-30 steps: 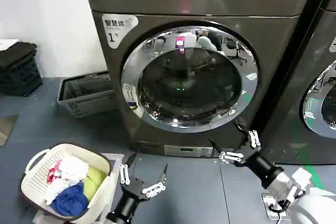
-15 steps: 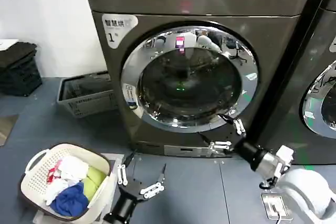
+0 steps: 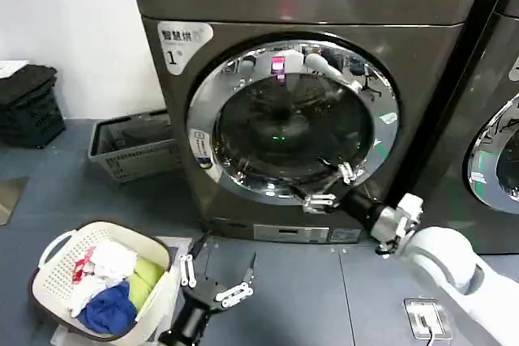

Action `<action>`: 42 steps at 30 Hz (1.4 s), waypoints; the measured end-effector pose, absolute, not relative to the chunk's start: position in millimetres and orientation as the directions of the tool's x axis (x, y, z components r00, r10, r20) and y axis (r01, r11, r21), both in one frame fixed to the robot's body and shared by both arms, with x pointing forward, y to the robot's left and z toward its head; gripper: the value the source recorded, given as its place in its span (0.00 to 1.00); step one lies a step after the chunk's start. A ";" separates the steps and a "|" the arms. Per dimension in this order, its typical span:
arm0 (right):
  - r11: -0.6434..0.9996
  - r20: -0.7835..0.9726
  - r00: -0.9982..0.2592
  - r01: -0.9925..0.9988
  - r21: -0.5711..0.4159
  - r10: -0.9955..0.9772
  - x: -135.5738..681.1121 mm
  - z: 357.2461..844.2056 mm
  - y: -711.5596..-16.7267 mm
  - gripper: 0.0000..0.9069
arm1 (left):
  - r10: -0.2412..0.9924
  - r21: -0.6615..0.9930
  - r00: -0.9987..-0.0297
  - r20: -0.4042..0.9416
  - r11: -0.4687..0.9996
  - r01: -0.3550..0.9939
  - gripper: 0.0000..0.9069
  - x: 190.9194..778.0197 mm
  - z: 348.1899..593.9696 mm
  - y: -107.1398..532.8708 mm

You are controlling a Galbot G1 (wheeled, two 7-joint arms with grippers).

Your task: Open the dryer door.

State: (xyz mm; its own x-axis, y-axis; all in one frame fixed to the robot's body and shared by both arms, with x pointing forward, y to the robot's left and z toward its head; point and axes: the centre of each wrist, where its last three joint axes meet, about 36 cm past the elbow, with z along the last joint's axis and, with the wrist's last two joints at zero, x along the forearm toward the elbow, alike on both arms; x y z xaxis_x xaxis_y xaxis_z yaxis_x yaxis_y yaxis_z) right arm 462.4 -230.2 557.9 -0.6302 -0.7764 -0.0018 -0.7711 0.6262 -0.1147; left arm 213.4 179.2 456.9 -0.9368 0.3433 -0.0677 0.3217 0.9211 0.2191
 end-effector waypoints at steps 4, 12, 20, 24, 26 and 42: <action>0.604 0.003 -0.608 -0.789 -0.116 -0.794 471.5 561.5 -214.6 1.00 | 0.345 0.219 -0.936 -0.068 0.920 0.324 1.00 213.6 456.9 179.2; 0.576 0.014 -0.581 -0.809 -0.117 -0.814 488.2 560.2 -186.6 1.00 | 0.345 0.217 -0.936 -0.068 0.921 0.324 1.00 214.0 456.6 178.5; 0.550 0.037 -0.557 -0.827 -0.120 -0.830 504.0 554.5 -165.3 1.00 | 0.345 0.217 -0.936 -0.069 0.921 0.324 1.00 214.5 456.7 178.5; 0.548 0.042 -0.555 -0.828 -0.121 -0.831 512.9 553.0 -155.3 1.00 | 0.345 0.218 -0.936 -0.069 0.921 0.323 1.00 214.7 456.7 178.7; 0.548 0.044 -0.556 -0.828 -0.121 -0.830 516.6 551.8 -151.4 1.00 | 0.345 0.218 -0.936 -0.070 0.921 0.323 1.00 214.9 456.9 178.6; 0.537 0.062 -0.548 -0.832 -0.138 -0.834 545.5 550.5 -123.5 1.00 | 0.345 0.217 -0.936 -0.066 0.921 0.324 1.00 215.5 455.4 178.9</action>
State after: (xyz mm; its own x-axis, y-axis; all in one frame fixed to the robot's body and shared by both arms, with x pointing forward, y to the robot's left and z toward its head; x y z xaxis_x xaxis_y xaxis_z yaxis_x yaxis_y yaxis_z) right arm 545.5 -123.5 550.5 -0.5480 -0.8341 0.0621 -0.8325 0.5367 -0.1379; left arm 215.5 178.9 455.4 -0.9364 0.3447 -0.0661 0.3236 0.9209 0.2171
